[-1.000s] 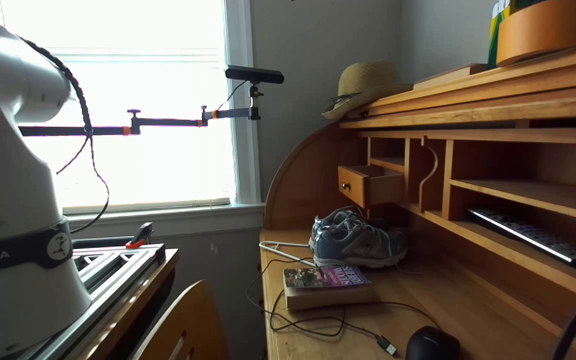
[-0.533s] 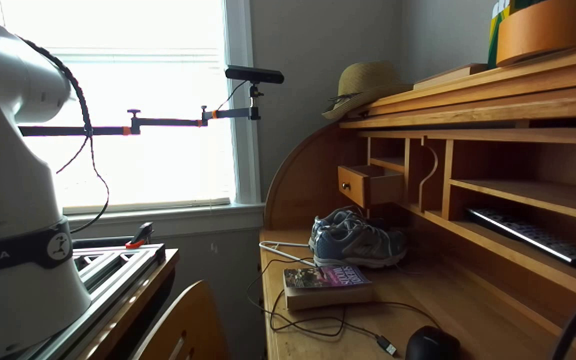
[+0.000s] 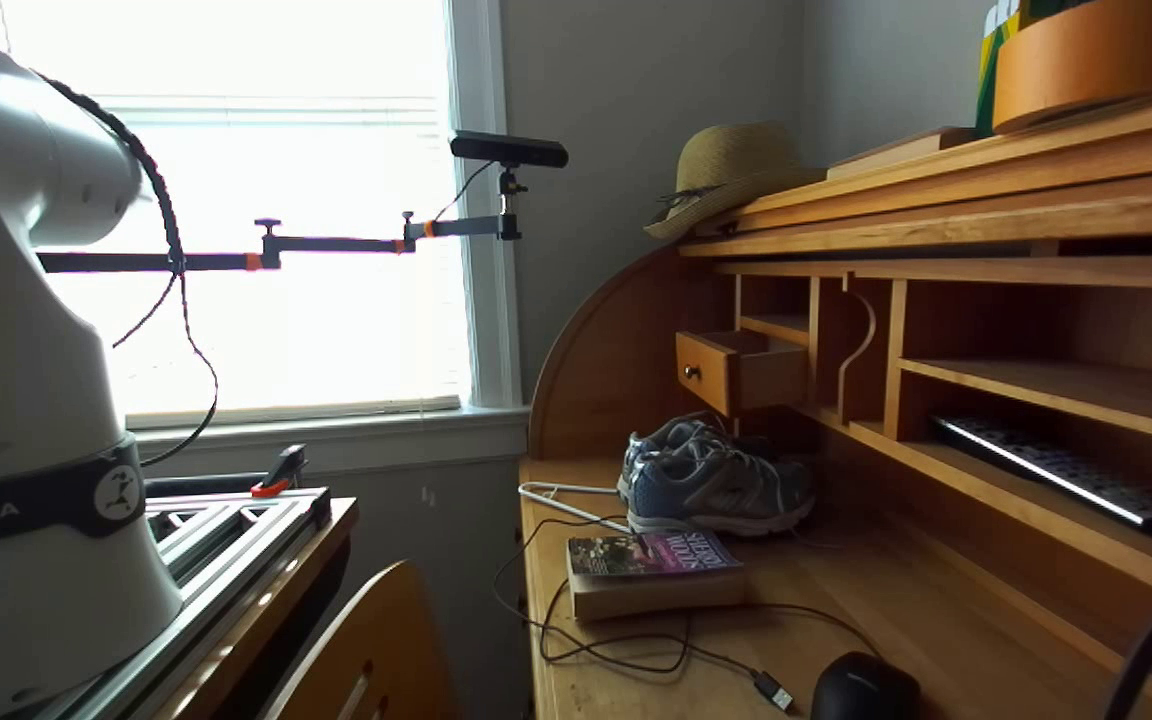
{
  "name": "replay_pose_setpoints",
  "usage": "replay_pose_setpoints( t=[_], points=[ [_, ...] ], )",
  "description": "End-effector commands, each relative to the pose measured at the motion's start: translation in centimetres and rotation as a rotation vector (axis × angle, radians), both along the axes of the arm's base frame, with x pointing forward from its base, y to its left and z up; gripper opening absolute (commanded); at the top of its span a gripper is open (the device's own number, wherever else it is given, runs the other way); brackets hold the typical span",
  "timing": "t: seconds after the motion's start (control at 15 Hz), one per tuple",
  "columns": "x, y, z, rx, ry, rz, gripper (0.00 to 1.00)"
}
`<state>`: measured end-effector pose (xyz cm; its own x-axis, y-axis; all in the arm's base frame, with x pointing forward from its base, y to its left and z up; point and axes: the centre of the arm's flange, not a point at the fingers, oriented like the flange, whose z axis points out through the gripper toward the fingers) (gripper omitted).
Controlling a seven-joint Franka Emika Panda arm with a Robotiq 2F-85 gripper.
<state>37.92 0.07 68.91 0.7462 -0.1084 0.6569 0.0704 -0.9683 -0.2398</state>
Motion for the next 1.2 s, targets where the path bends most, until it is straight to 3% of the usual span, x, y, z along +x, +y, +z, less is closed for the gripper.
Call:
replay_pose_setpoints(
  t=[0.0,0.4,0.73,1.13],
  points=[
    [0.5,-0.9,0.3,0.036,-0.047,-0.022,1.0],
    [0.4,-2.4,1.1,0.017,-0.047,-0.033,1.0],
    [2.0,-6.5,4.0,-0.034,-0.011,0.043,1.0],
    [4.9,-10.5,5.9,-0.252,-0.082,0.138,1.0]
  ],
)
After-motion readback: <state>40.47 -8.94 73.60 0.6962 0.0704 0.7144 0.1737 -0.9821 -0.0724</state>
